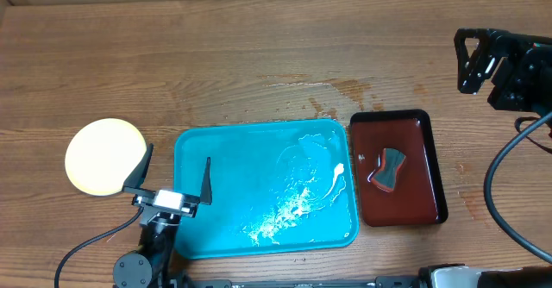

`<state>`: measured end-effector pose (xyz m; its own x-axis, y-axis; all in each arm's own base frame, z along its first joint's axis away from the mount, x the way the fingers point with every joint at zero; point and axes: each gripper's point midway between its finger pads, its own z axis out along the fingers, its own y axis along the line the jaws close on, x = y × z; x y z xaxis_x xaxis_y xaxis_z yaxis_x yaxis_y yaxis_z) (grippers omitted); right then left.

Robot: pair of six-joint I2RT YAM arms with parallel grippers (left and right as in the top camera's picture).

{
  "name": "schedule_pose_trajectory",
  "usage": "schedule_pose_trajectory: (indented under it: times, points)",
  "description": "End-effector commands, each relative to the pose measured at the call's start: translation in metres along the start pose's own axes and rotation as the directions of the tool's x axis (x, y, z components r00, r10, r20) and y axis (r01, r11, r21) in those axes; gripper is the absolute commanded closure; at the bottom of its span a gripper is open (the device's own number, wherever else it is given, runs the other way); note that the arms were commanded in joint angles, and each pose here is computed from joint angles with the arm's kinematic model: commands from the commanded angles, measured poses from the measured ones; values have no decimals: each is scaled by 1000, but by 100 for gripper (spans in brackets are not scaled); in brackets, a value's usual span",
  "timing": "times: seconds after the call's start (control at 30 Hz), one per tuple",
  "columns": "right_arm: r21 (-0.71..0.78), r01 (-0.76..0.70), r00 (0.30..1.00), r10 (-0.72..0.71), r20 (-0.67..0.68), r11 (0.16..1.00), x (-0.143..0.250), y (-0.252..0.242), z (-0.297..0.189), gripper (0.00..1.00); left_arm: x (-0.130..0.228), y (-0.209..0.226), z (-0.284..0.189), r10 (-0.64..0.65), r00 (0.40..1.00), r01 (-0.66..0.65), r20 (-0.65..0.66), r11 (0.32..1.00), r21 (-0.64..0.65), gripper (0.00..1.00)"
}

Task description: Clean dirty plates on tray and stack at the side

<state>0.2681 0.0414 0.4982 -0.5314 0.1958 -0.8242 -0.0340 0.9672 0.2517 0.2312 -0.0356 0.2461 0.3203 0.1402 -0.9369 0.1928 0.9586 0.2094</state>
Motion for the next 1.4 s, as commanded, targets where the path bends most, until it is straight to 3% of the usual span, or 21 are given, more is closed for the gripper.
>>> schedule_pose_trajectory:
  times: [0.0, 0.13, 0.23, 0.33, 1.37]
  points:
    - [1, 4, 1000, -4, 8, 1000, -1, 0, -2, 0, 7, 1, -1, -39, 999, 39, -25, 999, -11, 1]
    - [1, 5, 1000, -5, 8, 1000, -1, 0, -2, 0, 48, 12, -6, -320, 934, 299, -159, 944, -141, 0]
    - [1, 5, 1000, -5, 8, 1000, -1, 0, -2, 0, 73, 10, -12, -403, 883, 363, -240, 912, -192, 0]
    - [1, 4, 1000, -4, 8, 1000, -1, 0, -2, 0, 88, 6, -17, -424, 856, 375, -295, 903, -210, 0]
    - [1, 4, 1000, -4, 8, 1000, -1, 0, -2, 0, 88, 10, -17, -422, 858, 366, -291, 902, -230, 1]
